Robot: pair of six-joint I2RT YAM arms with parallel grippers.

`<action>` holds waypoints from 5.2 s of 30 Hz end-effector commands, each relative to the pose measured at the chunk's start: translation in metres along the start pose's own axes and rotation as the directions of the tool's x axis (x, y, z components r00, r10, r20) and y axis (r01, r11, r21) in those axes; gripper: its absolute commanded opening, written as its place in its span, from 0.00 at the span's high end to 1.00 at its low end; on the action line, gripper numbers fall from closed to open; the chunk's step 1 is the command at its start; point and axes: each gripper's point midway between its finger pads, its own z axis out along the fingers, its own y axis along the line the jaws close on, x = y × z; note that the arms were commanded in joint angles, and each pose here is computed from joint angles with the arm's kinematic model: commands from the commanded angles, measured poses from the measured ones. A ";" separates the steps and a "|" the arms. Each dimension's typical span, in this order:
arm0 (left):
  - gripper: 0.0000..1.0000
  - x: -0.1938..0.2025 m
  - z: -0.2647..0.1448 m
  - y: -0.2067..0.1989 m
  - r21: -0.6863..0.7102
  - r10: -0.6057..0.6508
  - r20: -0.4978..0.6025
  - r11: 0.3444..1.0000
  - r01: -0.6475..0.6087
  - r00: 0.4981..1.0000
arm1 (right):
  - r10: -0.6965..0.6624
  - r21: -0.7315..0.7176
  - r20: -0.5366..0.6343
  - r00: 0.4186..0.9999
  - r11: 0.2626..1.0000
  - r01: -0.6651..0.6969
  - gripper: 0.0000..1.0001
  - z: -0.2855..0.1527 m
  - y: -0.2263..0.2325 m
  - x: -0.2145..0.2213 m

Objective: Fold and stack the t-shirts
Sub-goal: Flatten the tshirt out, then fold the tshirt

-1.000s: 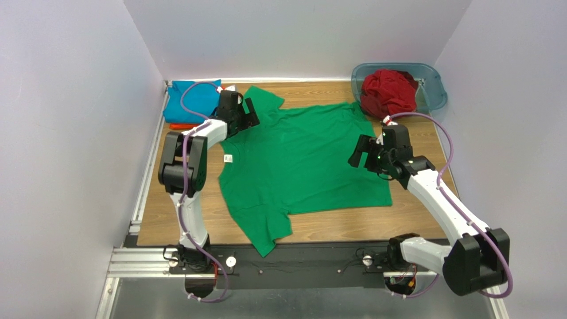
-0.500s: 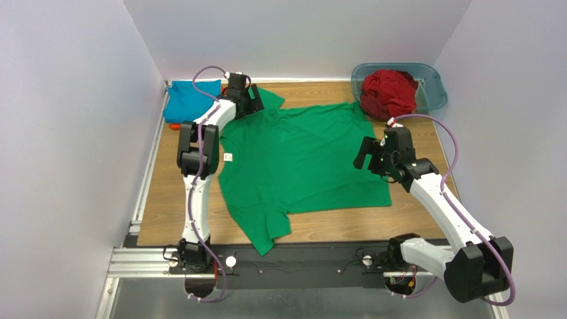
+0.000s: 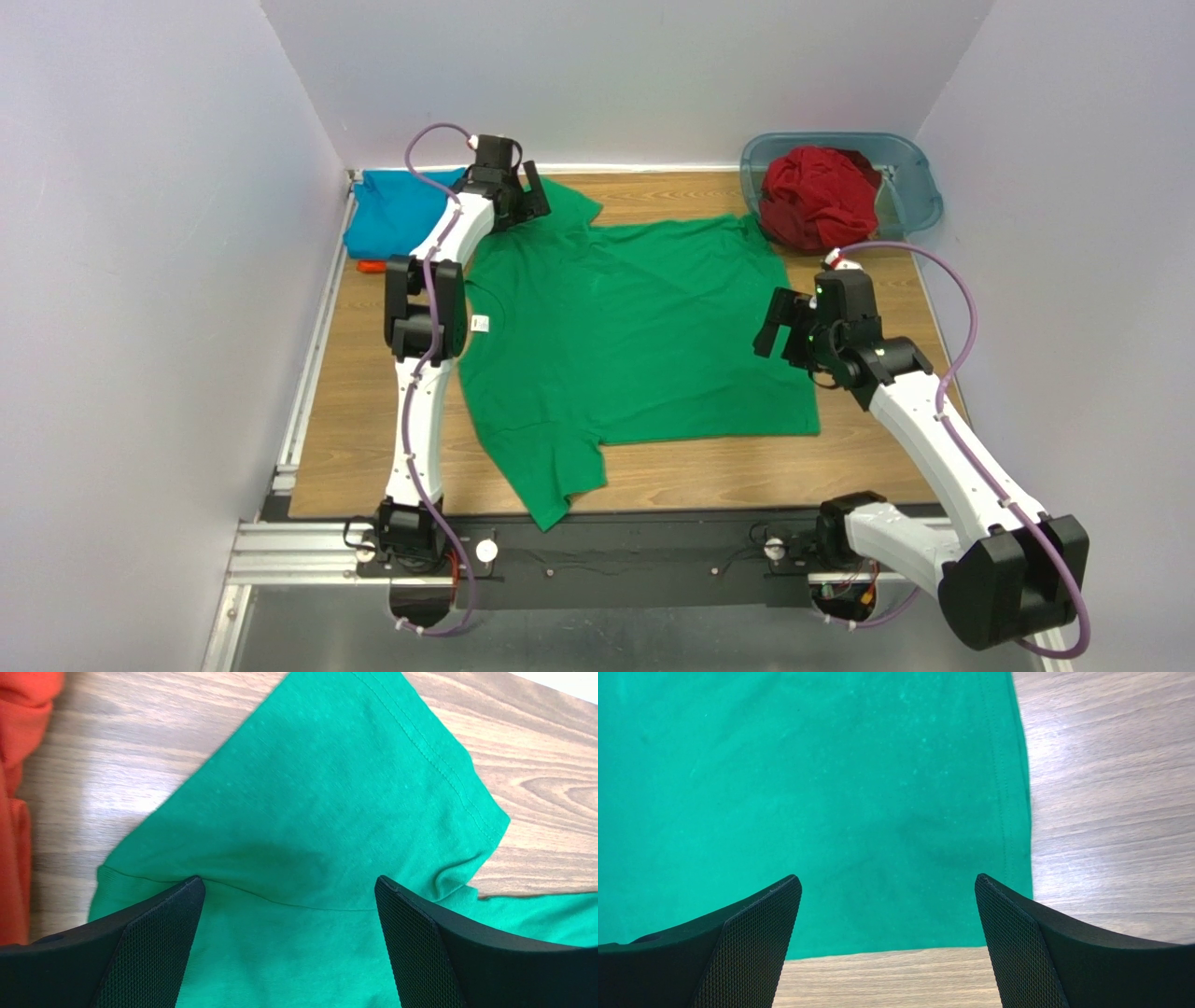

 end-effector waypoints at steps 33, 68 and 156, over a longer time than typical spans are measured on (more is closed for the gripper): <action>0.02 0.297 -0.339 0.012 0.101 -0.189 -0.194 0.972 0.211 0.963 | 0.078 0.065 0.026 0.997 0.995 -0.080 0.00 0.001 -0.012 0.004; 0.53 0.460 -0.364 0.043 -0.251 -0.194 -0.579 0.966 0.054 0.792 | 0.064 0.064 -0.050 0.997 0.996 -0.060 0.00 0.012 -0.011 0.020; 1.00 0.296 -0.390 -0.014 0.139 -0.491 -0.081 0.856 0.498 0.867 | 0.364 0.352 -0.078 0.928 0.881 -0.316 0.95 0.033 -0.068 0.108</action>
